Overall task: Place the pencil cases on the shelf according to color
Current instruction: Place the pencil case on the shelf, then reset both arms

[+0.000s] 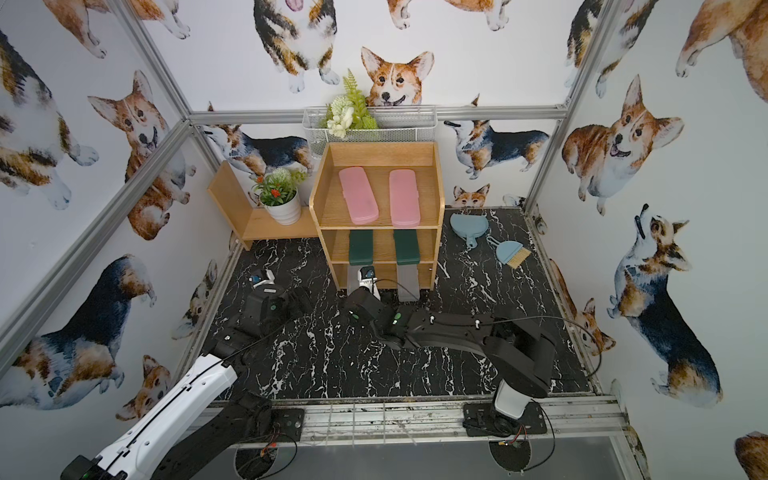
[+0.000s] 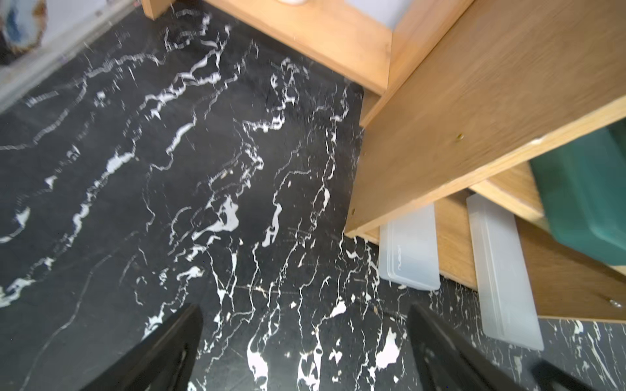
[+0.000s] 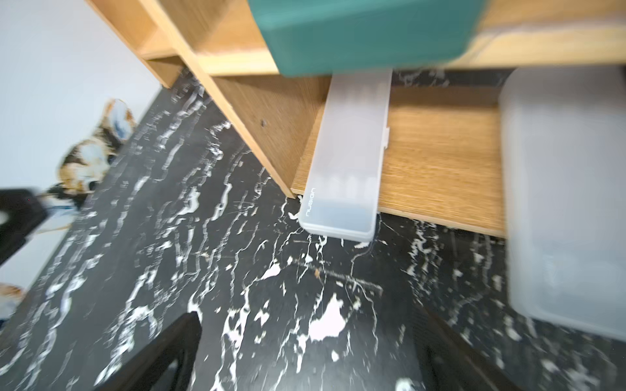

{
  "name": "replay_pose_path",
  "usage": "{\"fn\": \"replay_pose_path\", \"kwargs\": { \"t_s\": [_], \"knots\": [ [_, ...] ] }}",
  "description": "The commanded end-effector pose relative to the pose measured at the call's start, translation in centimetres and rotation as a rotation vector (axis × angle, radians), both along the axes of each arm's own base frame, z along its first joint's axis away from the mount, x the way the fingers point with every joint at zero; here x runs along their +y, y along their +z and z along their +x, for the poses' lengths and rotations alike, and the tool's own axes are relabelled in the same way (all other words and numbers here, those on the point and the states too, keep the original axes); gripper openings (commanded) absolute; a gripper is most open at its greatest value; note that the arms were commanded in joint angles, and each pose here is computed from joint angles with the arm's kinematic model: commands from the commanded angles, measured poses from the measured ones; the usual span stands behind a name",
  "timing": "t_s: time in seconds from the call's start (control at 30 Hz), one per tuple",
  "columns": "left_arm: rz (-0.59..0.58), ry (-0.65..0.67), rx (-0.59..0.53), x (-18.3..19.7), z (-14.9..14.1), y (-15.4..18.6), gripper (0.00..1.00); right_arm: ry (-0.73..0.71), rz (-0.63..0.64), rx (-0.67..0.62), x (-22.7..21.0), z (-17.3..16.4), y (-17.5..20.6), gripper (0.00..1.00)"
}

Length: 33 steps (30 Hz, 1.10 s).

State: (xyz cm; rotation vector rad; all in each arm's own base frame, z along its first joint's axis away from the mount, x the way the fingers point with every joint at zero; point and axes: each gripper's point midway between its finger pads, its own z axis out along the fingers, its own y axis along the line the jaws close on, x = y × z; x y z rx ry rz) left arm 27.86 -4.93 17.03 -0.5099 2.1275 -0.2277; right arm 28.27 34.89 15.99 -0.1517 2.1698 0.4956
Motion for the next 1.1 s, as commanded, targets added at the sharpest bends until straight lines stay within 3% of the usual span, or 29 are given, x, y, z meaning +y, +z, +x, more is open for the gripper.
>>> {"fn": "replay_pose_path", "kwargs": {
  "t_s": [0.0, 0.23, 0.37, 0.53, 0.73, 0.87, 1.0, 1.07],
  "knots": [
    [0.081, 0.039, -0.066, 1.3, 0.6, 1.6, 0.99, -0.064, -0.04, -0.085, -3.7, -0.5, 2.1, 1.0],
    [0.255, 0.114, -0.073, 3.4, 2.4, 2.9, 1.0, -0.312, -0.182, -0.188, -15.2, -1.6, 3.3, 1.0],
    [0.293, 0.168, -0.065, 5.5, 4.3, 2.8, 0.99, -0.436, -0.209, -0.199, -22.4, 0.3, 3.2, 1.0],
    [0.332, 0.254, -0.07, 9.3, 6.0, 0.6, 0.99, -0.608, -0.311, -0.3, -30.5, 2.7, 4.2, 1.0],
    [0.496, 0.363, -0.045, 12.9, 6.6, -2.3, 0.99, -0.692, -0.391, -0.381, -35.0, 4.9, 2.5, 1.0],
    [0.537, 0.368, -0.081, 13.3, 7.6, -4.1, 0.99, -0.74, -0.465, -0.377, -36.9, 6.0, -0.2, 1.0],
    [0.546, 0.31, -0.11, 12.4, 9.4, -5.7, 0.99, -0.761, -0.408, -0.485, -38.1, 5.5, -0.8, 1.0],
    [0.542, 0.24, -0.181, 11.3, 10.4, -5.1, 0.99, -0.772, -0.376, -0.538, -38.5, 4.8, -0.8, 1.0]
  ]
}}
